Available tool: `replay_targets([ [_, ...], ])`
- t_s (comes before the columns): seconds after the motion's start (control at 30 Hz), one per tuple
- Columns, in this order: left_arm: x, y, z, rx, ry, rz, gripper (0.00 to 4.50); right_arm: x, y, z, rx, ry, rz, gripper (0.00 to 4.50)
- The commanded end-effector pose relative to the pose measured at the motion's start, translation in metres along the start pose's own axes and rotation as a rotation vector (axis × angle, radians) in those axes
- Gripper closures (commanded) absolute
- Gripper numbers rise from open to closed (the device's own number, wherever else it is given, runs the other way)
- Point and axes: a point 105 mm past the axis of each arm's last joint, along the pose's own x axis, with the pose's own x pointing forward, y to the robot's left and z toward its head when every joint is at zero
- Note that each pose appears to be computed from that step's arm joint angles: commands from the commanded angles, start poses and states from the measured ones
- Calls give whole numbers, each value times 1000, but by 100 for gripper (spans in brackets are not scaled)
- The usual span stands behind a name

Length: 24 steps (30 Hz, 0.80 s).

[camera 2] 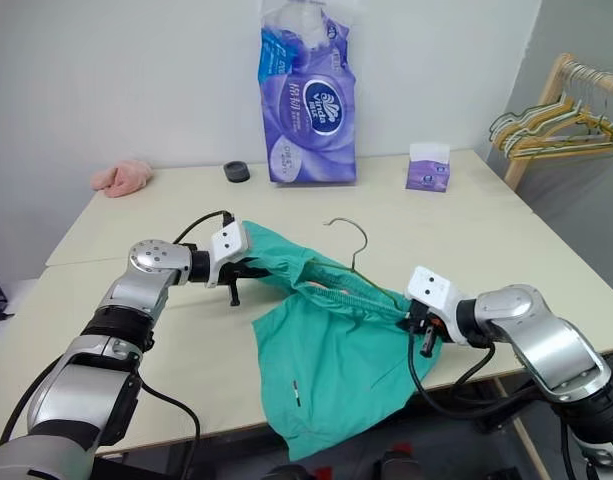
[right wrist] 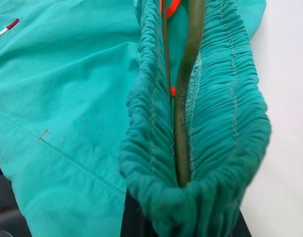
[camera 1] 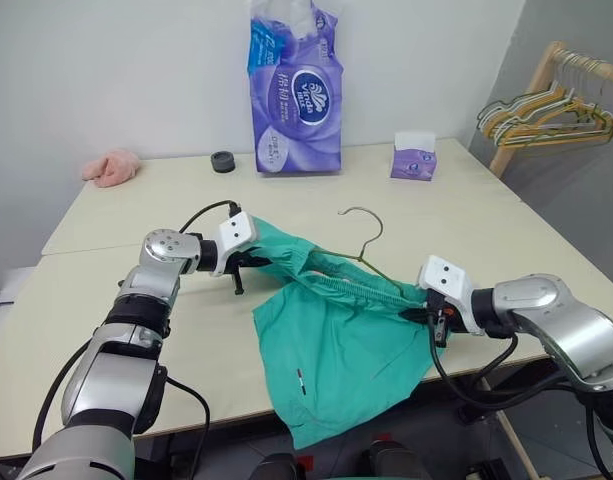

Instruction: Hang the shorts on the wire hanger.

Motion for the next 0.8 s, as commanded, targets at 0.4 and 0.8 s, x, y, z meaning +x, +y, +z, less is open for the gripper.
replay_targets([
  [0.4,5,-11,6,2,-37,-26,428,-10,2,14,-13,-62,-19,450],
  [0.8,-29,39,27,53,-116,297,215,-21,-1,10,115,-106,-80,450],
])
